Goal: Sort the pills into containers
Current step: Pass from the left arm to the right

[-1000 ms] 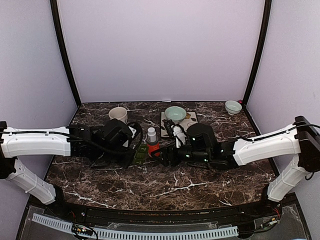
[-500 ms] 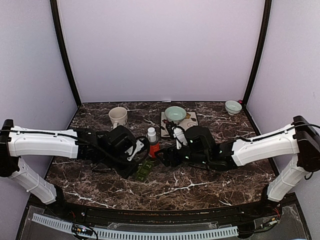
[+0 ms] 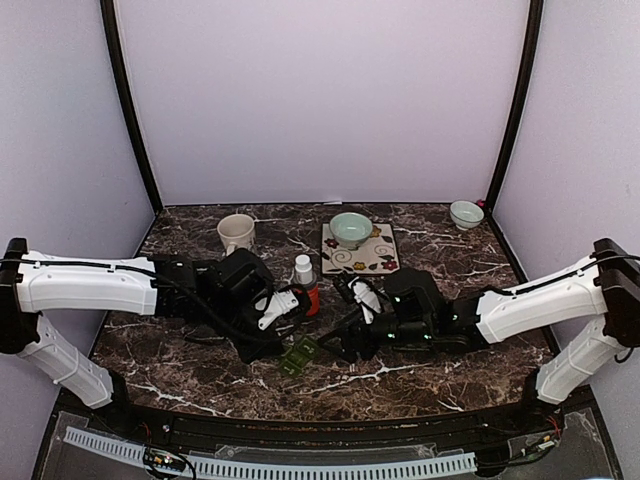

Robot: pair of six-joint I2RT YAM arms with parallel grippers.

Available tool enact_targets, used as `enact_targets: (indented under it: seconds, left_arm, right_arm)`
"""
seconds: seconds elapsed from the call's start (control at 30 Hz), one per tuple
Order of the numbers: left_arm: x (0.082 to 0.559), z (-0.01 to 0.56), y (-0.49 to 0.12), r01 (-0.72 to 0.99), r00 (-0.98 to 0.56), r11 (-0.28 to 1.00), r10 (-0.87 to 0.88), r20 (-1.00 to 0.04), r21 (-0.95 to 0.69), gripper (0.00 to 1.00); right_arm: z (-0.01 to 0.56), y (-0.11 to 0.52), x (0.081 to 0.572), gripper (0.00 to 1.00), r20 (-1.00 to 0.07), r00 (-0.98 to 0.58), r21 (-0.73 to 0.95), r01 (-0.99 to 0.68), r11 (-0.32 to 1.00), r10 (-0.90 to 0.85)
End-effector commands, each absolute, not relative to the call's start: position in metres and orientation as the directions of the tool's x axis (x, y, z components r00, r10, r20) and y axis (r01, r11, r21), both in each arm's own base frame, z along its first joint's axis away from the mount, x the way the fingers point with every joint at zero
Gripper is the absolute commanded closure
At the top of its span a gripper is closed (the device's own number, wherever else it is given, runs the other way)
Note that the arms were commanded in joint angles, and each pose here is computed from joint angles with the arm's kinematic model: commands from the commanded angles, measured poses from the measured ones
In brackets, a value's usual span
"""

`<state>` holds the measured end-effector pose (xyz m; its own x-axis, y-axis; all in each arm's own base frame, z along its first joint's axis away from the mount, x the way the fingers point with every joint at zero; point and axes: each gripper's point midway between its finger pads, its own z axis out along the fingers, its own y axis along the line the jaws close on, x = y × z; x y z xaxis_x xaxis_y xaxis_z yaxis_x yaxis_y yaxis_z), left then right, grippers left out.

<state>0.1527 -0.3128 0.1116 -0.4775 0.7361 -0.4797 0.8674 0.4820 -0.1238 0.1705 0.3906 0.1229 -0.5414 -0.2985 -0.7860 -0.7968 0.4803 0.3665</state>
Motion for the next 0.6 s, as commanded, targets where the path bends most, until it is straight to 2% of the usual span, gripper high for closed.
enact_targets:
  seconds: [0.0,0.37,0.57]
  left_arm:
    - [0.147,0.125,-0.323,0.913,-0.398,0.383,0.763,-0.509,-0.139,1.00]
    - [0.138,0.133,-0.327,0.947,-0.319,0.287,0.789,-0.525,-0.143,1.00]
    - [0.135,0.134,-0.328,0.955,-0.298,0.257,0.805,-0.514,-0.151,1.00]
  right_arm:
    - [0.150,0.404,0.147,0.30,-0.822,-0.490,0.403,-0.861,0.311,-0.291]
    - [0.144,0.415,0.127,0.29,-0.791,-0.489,0.446,-0.872,0.201,-0.367]
    - [0.135,0.418,0.126,0.30,-0.771,-0.488,0.448,-0.872,0.196,-0.409]
